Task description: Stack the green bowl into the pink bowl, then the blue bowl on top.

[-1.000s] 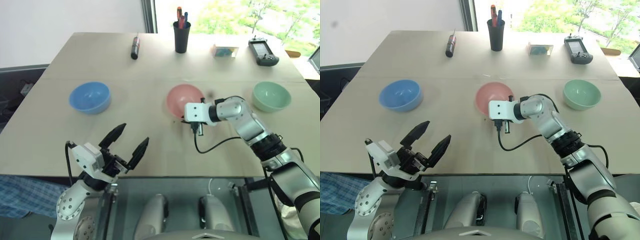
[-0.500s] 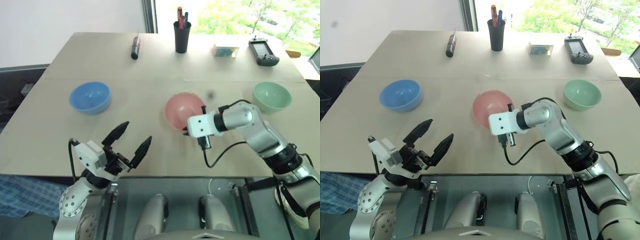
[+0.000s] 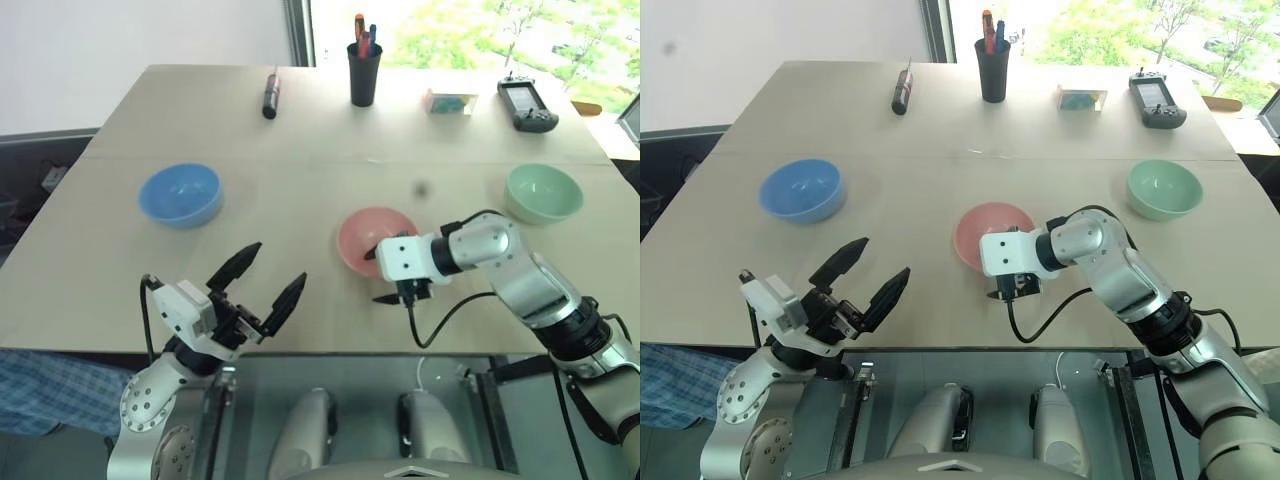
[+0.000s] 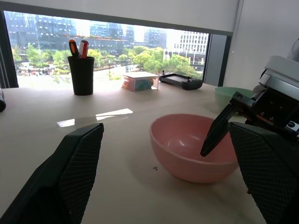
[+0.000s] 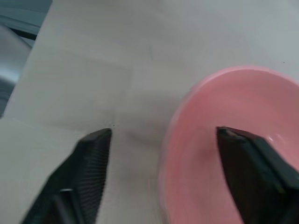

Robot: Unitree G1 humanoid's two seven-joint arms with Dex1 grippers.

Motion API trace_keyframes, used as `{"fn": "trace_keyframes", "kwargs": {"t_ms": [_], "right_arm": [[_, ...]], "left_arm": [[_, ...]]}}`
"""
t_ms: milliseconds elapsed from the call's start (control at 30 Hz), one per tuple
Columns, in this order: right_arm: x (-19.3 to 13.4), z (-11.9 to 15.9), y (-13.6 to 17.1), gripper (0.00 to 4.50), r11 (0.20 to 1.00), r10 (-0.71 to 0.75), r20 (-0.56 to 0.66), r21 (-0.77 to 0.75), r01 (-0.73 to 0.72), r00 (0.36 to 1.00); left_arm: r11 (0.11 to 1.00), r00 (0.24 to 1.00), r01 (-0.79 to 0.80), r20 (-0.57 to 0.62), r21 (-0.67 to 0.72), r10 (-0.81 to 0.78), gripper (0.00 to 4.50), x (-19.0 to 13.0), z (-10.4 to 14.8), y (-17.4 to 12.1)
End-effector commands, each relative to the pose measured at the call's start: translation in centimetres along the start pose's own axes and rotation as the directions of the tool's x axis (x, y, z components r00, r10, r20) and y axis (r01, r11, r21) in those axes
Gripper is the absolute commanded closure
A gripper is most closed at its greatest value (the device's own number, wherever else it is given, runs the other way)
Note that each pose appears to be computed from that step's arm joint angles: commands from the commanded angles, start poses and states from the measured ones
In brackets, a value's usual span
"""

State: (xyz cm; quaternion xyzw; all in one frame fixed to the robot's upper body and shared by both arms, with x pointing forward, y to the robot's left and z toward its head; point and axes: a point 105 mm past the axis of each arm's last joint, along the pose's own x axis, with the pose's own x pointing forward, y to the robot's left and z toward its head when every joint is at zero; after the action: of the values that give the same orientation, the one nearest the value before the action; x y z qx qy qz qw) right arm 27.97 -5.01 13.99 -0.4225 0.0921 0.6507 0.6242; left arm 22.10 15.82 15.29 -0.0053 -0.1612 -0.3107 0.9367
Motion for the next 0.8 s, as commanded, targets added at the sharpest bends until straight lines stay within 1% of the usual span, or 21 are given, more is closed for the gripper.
{"fn": "trace_keyframes", "kwargs": {"t_ms": [33, 133, 200, 300, 400, 433, 500, 633, 700, 800], "right_arm": [[-2.7, 2.1, -0.5, 0.11, 0.999, -0.049, 0.083, 0.026, 0.047, 0.995], [-4.8, 2.3, -1.6, 0.11, 0.988, -0.123, 0.101, 0.106, 0.113, 0.987], [-6.4, 1.5, -2.7, 0.11, 0.971, -0.198, 0.069, 0.149, 0.186, 0.978], [-9.9, -1.5, -4.9, 0.11, 0.917, -0.337, -0.045, 0.210, 0.338, 0.941], [-12.5, -4.7, -6.2, 0.11, 0.856, -0.425, -0.153, 0.251, 0.451, 0.892], [-13.8, -6.5, -6.9, 0.11, 0.819, -0.468, -0.219, 0.256, 0.513, 0.856], [-15.7, -9.3, -7.6, 0.11, 0.764, -0.508, -0.311, 0.267, 0.587, 0.803], [-17.2, -12.3, -8.8, 0.11, 0.692, -0.545, -0.398, 0.284, 0.664, 0.738], [-17.5, -14.2, -9.0, 0.11, 0.663, -0.537, -0.457, 0.292, 0.690, 0.709], [-17.7, -16.0, -9.5, 0.11, 0.625, -0.540, -0.511, 0.288, 0.725, 0.668]], "left_arm": [[0.999, 0.999, 0.028, 0.029, 0.018, -0.028, 0.00, 0.3, 0.9, -0.6], [0.999, 0.999, 0.034, 0.035, 0.004, -0.034, 0.00, 0.4, 0.9, -0.7], [0.999, 0.998, 0.049, 0.047, -0.006, -0.048, 0.00, 0.6, 1.0, -1.0], [0.998, 0.996, 0.064, 0.070, -0.012, -0.063, 0.00, 1.2, 1.3, -1.3], [0.997, 0.993, 0.081, 0.083, -0.012, -0.080, 0.00, 1.6, 1.5, -1.4], [0.996, 0.992, 0.093, 0.090, -0.016, -0.091, 0.00, 1.9, 1.6, -1.6], [0.993, 0.989, 0.113, 0.104, -0.024, -0.109, 0.00, 2.5, 1.8, -1.8], [0.987, 0.982, 0.159, 0.113, -0.036, -0.154, 0.00, 3.2, 1.9, -2.2], [0.982, 0.976, 0.188, 0.115, -0.029, -0.184, 0.00, 3.7, 1.9, -2.5], [0.973, 0.968, 0.232, 0.105, -0.019, -0.228, 0.00, 4.2, 1.9, -2.8]]}}
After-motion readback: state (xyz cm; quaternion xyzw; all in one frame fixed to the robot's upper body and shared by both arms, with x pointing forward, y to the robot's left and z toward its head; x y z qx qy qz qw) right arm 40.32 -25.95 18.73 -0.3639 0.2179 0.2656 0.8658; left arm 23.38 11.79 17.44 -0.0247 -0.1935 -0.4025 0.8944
